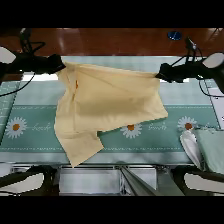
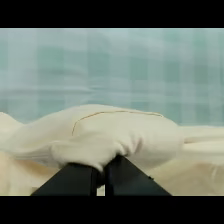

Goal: Fold the shirts.

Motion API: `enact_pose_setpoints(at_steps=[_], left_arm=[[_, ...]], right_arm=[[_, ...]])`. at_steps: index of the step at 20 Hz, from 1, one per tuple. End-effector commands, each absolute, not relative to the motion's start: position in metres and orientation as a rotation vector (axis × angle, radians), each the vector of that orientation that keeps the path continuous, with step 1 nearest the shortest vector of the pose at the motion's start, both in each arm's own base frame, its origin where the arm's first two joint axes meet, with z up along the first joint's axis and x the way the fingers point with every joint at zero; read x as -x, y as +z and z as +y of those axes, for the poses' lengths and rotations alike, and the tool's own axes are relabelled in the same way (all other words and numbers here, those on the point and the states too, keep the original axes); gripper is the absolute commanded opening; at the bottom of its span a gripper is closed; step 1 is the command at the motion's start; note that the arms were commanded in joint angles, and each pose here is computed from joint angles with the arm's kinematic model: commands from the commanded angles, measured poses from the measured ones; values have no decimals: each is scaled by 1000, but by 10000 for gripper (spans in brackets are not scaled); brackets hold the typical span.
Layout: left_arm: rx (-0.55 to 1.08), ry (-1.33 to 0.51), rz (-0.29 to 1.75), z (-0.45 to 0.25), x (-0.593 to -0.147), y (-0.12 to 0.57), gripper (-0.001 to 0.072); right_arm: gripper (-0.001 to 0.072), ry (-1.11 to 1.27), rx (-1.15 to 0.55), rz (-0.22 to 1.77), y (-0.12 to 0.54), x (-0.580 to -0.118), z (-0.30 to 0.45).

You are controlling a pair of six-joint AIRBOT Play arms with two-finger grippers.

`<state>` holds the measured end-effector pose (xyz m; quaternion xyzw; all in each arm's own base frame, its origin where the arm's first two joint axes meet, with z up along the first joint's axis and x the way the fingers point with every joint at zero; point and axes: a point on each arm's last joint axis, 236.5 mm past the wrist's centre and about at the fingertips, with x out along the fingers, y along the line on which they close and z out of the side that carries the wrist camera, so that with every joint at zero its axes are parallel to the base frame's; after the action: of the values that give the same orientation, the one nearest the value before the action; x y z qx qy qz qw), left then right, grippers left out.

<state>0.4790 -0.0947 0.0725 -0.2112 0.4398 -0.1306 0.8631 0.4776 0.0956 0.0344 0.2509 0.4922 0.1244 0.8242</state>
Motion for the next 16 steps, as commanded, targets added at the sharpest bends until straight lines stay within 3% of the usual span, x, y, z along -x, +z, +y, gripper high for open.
enact_pose_setpoints(at_steps=[1,2,6,9,13,16], left_arm=[[512,-275,995,-99,-487,40,381],[500,-267,1012,-92,-484,37,511],[337,-151,1266,-12,-427,16,511],[462,-91,1433,25,-365,3,510],[593,-77,1406,22,-289,-25,509],[786,10,1425,13,-234,-62,509]], right_arm=[[417,276,-686,1050,20,-526,97],[418,282,-688,1064,27,-526,86],[417,226,-627,1153,56,-480,4],[417,35,-498,1289,43,-398,-67],[417,-85,-700,1284,-5,-306,-67],[417,-9,-900,1181,-18,-277,-21]])
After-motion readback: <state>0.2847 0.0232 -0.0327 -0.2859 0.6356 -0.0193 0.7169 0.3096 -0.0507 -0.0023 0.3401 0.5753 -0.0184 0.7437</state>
